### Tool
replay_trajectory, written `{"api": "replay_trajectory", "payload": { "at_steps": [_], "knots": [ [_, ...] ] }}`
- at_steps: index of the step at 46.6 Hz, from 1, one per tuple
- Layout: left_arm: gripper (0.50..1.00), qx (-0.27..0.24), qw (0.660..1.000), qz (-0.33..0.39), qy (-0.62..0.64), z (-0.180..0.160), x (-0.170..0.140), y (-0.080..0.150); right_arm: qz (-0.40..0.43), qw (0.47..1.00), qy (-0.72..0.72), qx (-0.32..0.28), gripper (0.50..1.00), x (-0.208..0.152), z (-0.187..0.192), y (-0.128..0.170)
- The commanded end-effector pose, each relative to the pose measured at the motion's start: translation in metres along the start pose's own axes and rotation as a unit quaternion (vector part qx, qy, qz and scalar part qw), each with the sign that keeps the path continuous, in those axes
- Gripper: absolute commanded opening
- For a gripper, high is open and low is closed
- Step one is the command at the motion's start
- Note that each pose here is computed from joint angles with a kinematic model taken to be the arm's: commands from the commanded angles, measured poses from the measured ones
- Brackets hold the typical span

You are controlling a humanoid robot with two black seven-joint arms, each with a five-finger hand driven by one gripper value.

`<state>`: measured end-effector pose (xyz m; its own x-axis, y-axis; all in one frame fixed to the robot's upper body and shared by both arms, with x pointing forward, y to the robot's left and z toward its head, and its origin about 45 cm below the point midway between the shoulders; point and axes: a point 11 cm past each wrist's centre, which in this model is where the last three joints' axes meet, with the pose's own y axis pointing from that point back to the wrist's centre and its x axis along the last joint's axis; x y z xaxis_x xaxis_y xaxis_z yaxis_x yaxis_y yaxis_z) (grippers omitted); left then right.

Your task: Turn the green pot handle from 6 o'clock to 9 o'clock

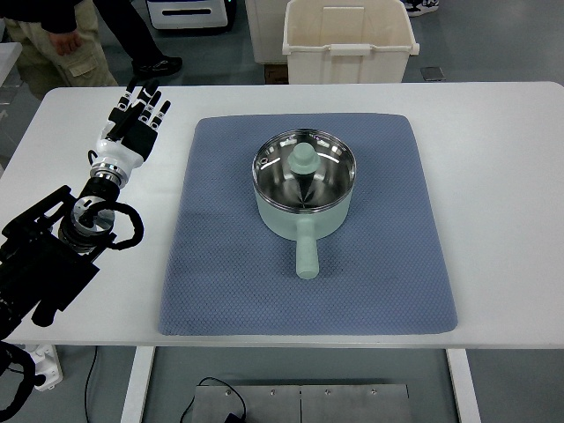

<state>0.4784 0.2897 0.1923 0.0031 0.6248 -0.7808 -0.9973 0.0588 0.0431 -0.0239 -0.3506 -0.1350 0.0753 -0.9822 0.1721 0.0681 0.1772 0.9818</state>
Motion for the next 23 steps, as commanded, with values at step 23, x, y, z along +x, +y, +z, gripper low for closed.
{"api": "replay_trajectory", "payload": {
  "at_steps": [23],
  "knots": [
    [1.0, 0.0, 1.0, 0.003, -0.001, 0.0002, 0.0031, 0.0014, 0.001, 1.0, 0.0, 0.0, 1.0, 0.0004, 0.0002, 0.0]
  ]
}}
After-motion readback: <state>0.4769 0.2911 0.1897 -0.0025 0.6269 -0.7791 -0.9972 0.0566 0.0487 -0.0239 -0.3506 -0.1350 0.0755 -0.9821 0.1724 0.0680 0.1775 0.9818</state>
